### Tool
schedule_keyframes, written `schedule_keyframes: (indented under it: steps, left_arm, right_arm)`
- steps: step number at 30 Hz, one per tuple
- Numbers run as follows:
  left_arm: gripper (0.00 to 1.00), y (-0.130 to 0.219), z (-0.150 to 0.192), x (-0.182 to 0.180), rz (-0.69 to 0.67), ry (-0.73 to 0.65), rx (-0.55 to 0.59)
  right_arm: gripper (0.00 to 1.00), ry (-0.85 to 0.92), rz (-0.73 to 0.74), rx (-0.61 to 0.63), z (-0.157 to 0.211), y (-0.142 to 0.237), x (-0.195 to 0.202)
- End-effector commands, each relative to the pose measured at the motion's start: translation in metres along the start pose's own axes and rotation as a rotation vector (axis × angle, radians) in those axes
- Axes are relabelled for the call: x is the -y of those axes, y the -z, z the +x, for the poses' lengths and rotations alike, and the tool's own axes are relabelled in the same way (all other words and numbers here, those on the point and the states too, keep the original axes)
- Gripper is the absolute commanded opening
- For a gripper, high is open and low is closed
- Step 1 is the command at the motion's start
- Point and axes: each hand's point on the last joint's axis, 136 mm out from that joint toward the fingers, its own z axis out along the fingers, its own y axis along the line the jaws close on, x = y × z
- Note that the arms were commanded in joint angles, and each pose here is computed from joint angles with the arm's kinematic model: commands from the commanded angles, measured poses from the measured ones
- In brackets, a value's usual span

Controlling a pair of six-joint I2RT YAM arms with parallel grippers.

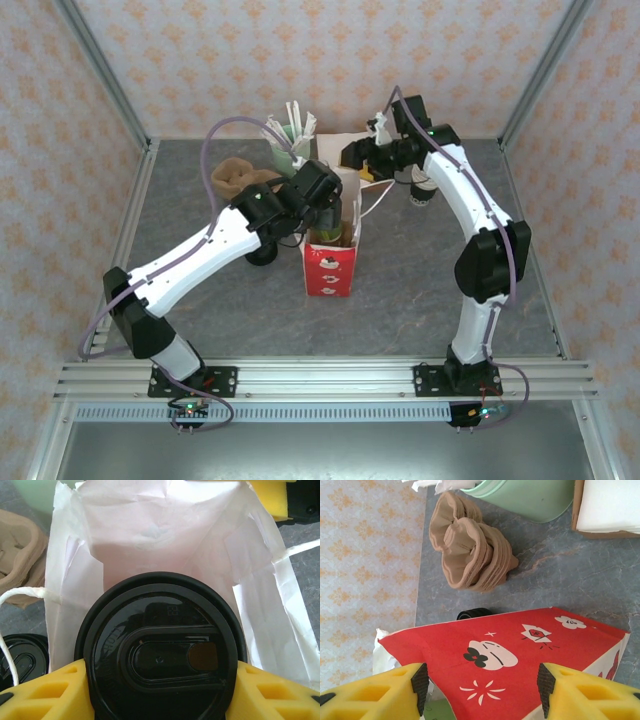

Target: Pack the takeout coffee

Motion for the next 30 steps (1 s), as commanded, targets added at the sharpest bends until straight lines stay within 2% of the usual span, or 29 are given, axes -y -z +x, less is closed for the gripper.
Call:
schedule_keyframes:
  steps: [1, 11, 18, 30]
  left_arm:
    - [0.56, 0.010, -0.004, -0.010, 0.002, 0.010, 0.022]
    - [0.57, 0.019, 0.009, -0.011, 0.046, -0.054, -0.012]
    - [0.56, 0.027, 0.028, -0.024, 0.061, -0.080, -0.020]
    - [0.56, 0.025, 0.040, -0.028, 0.064, -0.196, -0.036]
  right_arm:
    - [0.61, 0.045, -0.028, -0.025, 0.013, 0.002, -0.018]
    - [0.55, 0.018, -0.055, -0.052, 0.064, 0.005, -0.028]
    - [0.54, -0.004, -0.063, -0.047, 0.086, 0.006, -0.025]
    - [0.61, 0.114, -0.006, -0.007, 0.056, 0.012, -0.036]
